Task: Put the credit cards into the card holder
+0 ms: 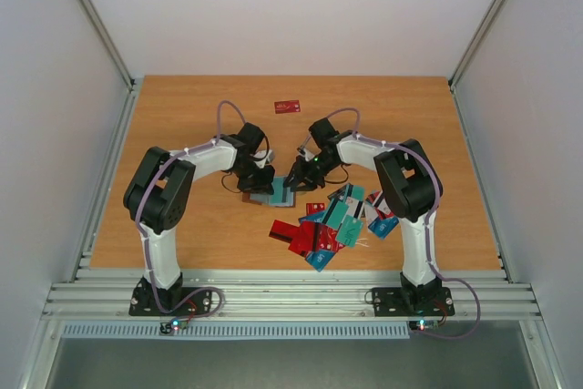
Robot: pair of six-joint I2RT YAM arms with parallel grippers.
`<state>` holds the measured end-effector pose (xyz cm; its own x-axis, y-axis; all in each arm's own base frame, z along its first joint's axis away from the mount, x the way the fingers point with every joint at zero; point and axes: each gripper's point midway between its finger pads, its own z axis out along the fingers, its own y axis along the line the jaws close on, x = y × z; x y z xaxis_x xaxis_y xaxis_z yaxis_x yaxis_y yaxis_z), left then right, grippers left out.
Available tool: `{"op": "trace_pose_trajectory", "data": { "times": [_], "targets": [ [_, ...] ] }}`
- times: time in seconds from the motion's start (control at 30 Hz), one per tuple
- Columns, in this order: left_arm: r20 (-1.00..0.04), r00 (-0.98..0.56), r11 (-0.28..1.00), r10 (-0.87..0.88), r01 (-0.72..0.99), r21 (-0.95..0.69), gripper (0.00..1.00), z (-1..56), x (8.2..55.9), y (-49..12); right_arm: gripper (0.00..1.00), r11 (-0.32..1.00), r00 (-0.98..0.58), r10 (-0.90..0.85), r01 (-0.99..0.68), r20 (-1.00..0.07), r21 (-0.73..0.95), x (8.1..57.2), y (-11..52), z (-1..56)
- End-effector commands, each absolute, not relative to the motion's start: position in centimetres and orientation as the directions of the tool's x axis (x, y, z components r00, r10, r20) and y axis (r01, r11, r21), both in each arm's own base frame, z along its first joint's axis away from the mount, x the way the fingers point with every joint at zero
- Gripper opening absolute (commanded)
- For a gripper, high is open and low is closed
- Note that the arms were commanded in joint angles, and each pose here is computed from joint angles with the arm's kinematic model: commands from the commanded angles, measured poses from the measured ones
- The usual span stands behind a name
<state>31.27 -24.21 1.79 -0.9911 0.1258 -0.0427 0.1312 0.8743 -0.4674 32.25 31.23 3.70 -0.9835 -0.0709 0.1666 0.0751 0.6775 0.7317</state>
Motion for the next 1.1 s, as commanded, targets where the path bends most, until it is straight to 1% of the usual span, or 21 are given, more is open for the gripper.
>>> {"op": "trace_pose_trajectory", "data": {
  "times": [0.0,0.1,0.3,0.53,0.8,0.9,1.07],
  "targets": [
    [0.012,-0.992,0.903,0.127,0.111,-0.415,0.0,-1.1,30.0,-23.2,0.27,0.665,-0.984,-0.088,0.056,0.153,0.745,32.5,32.0,4.6],
    [0.015,-0.992,0.903,0.127,0.109,-0.415,0.0,-1.1,30.0,-23.2,0.26,0.676,-0.986,-0.093,0.041,0.14,0.736,32.4,31.8,4.8],
    [0.009,-0.992,0.901,0.125,0.11,-0.42,0.0,-0.9,30.1,-23.4,0.24,0.674,-0.984,-0.097,0.047,0.152,0.738,32.2,32.2,4.5],
    [0.011,-0.992,0.895,0.122,0.105,-0.433,0.0,-0.8,30.1,-23.6,0.14,0.678,-0.984,-0.105,0.035,0.144,0.734,32.1,32.8,4.8],
    [0.003,-0.993,0.886,0.116,0.102,-0.452,0.0,-0.1,30.1,-23.9,0.06,0.707,-0.984,-0.092,0.044,0.154,0.705,31.9,32.9,4.1],
    [-0.001,-0.994,0.88,0.109,0.097,-0.465,0.0,0.5,30.2,-24.1,0.01,0.754,-0.983,-0.069,0.06,0.169,0.655,32.0,32.2,3.6],
    [-0.035,-0.996,0.87,0.08,0.087,-0.486,0.0,3.0,30.7,-24.4,0.01,0.818,-0.98,-0.053,0.067,0.19,0.571,31.8,30.8,3.1]
  ]
}}
